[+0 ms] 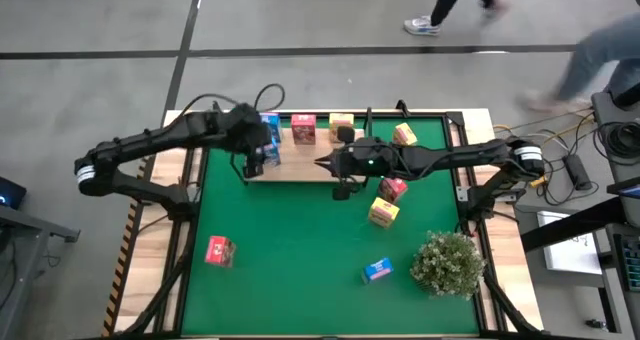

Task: Stack cereal on shelf
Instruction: Put the left blue cereal box on the shelf aligned with the other blue cereal box

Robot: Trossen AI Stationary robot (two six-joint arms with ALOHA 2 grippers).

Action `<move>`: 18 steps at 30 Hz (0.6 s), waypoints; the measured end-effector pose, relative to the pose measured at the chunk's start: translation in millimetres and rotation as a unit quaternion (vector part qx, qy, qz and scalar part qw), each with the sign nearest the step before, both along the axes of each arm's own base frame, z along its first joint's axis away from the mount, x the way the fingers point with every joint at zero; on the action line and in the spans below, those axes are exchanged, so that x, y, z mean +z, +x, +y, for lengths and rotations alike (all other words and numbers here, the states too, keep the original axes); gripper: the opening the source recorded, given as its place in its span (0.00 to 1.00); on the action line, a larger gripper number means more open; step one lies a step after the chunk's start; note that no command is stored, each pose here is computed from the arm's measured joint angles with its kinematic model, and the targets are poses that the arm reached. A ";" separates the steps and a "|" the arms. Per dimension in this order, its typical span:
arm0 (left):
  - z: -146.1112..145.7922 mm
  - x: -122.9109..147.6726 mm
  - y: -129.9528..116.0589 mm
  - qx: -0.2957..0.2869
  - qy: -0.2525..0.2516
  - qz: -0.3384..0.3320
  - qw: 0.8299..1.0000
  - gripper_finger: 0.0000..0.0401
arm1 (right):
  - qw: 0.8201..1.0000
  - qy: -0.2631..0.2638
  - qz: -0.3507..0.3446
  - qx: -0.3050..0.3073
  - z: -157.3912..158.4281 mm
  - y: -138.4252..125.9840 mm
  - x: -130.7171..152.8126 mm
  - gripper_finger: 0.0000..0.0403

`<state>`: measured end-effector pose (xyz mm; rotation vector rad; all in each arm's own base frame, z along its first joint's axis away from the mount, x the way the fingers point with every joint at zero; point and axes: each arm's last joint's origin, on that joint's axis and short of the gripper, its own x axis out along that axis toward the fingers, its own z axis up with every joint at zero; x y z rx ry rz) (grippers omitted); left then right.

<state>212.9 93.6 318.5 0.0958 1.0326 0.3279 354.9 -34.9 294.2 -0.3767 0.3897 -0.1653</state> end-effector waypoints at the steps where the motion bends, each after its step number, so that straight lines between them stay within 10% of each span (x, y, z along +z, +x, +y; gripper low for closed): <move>1: 6.6 -2.5 0.9 0.005 -0.010 0.006 1.000 0.62 | 1.000 -0.004 -0.003 0.001 0.2 -2.4 -0.5 0.03; 18: 40.9 -26.1 14.5 0.057 -0.088 0.071 0.992 0.62 | 0.999 -0.016 -0.043 -0.013 -8.1 -29.3 -0.6 0.03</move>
